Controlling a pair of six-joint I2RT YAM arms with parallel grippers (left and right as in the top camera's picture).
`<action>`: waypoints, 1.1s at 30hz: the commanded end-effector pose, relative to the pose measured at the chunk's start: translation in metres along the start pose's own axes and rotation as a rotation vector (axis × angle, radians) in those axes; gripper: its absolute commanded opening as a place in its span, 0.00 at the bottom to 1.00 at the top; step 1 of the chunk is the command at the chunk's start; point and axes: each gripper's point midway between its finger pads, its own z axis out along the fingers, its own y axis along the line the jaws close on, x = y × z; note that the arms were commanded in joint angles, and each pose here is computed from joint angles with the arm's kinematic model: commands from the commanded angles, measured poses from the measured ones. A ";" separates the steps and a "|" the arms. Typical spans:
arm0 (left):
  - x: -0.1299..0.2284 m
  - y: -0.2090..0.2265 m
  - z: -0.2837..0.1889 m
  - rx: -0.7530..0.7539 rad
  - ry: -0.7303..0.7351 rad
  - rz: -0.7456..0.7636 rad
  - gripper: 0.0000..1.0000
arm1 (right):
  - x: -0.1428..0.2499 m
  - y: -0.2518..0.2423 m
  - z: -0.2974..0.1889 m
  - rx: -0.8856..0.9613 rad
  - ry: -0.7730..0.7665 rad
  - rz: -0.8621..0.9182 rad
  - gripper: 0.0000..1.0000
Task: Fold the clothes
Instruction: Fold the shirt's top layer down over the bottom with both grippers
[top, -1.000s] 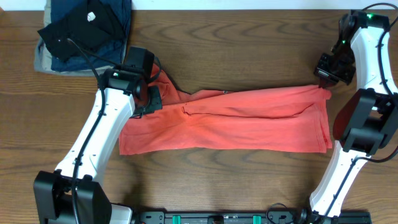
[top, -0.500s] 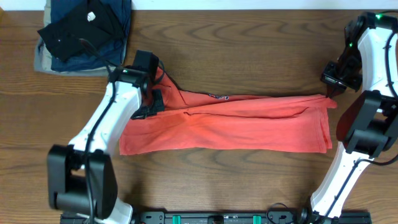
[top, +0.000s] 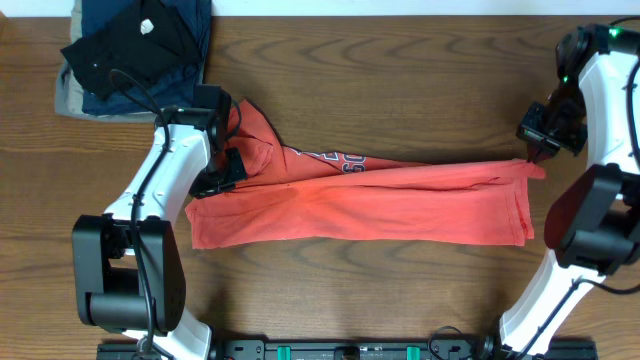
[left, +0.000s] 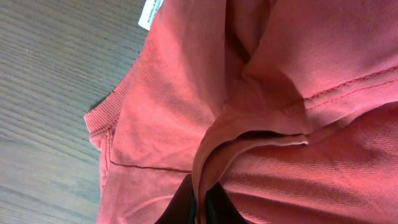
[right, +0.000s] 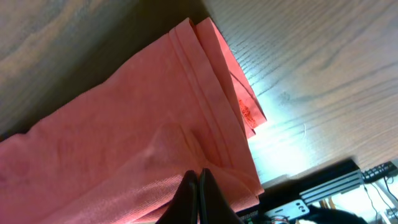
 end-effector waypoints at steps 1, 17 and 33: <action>0.001 0.012 0.002 -0.041 0.008 -0.013 0.06 | 0.007 -0.016 0.017 0.088 0.014 0.036 0.01; 0.021 0.021 0.001 -0.079 0.090 -0.002 0.62 | 0.031 -0.026 0.058 0.142 0.136 -0.030 0.56; -0.012 -0.039 -0.016 0.222 -0.029 0.098 0.63 | 0.037 0.009 0.060 0.043 0.138 -0.126 0.99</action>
